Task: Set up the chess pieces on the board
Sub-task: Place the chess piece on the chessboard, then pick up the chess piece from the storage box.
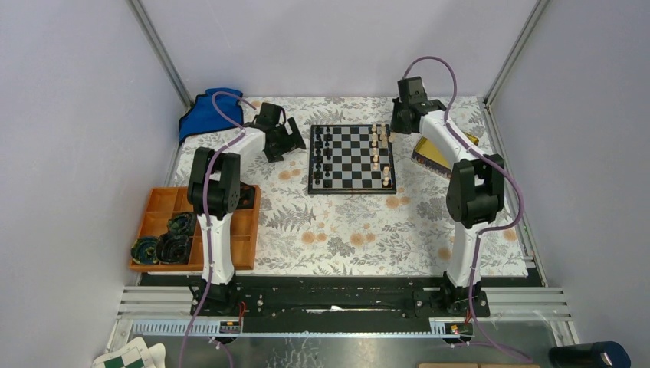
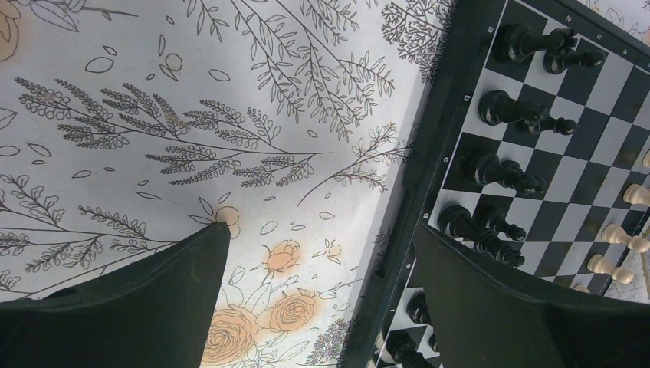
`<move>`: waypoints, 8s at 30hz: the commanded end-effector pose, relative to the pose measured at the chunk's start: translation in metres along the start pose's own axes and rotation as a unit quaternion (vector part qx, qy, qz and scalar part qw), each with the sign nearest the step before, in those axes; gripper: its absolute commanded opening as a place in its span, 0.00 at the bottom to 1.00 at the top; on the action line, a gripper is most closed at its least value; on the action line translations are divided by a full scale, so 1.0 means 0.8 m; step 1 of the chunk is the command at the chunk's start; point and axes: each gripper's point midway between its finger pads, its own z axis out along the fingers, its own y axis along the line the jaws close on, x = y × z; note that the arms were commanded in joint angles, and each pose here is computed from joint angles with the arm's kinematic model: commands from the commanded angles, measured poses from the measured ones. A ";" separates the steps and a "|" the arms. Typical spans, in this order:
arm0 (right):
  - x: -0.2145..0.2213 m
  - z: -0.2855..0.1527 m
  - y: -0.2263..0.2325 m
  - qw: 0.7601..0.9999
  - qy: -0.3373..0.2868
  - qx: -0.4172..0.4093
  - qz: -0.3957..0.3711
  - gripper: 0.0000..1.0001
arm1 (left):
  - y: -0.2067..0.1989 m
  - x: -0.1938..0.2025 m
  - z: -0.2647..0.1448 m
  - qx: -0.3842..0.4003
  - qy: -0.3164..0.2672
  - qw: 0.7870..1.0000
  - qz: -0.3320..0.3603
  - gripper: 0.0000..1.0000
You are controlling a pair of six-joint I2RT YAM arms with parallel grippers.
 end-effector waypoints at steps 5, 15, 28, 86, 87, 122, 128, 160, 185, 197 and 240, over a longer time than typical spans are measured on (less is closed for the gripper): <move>-0.003 0.000 0.015 1.000 -0.003 -0.010 -0.013 0.00 | 0.025 0.036 0.018 -0.025 0.042 0.999 -0.011 0.99; 0.011 0.011 0.023 1.000 0.012 -0.017 -0.019 0.00 | 0.026 0.035 0.019 -0.025 0.042 0.999 -0.012 0.99; 0.021 0.023 0.028 0.999 0.023 -0.018 -0.025 0.00 | 0.030 0.035 0.022 -0.026 0.044 0.999 -0.017 0.99; 0.044 0.048 0.044 0.997 0.054 -0.028 -0.042 0.30 | 0.040 0.039 0.028 -0.031 0.053 0.998 -0.023 0.99; 0.044 0.047 0.044 0.997 0.054 -0.027 -0.043 0.31 | 0.040 0.039 0.028 -0.031 0.053 0.998 -0.023 0.99; 0.005 -0.021 0.016 0.999 -0.028 0.002 -0.033 0.41 | 0.065 -0.002 0.012 -0.107 -0.022 0.993 -0.049 0.99; -0.008 -0.024 -0.035 0.998 -0.046 0.038 0.021 0.43 | 0.078 -0.012 0.015 -0.133 -0.045 0.988 -0.071 0.99; -0.031 0.051 -0.272 0.970 -0.031 0.180 0.162 0.44 | 0.068 -0.023 0.008 -0.083 -0.061 0.991 -0.088 0.99; -0.023 0.097 -0.281 0.971 0.000 0.177 0.160 0.43 | 0.069 -0.026 0.008 -0.079 -0.060 0.991 -0.089 0.99; -0.008 0.100 -0.281 0.971 0.016 0.177 0.159 0.37 | 0.074 -0.022 0.011 -0.083 -0.056 0.991 -0.091 0.99; -0.017 0.106 -0.289 0.971 0.017 0.181 0.154 0.32 | 0.076 -0.024 0.018 -0.079 -0.052 0.991 -0.095 0.99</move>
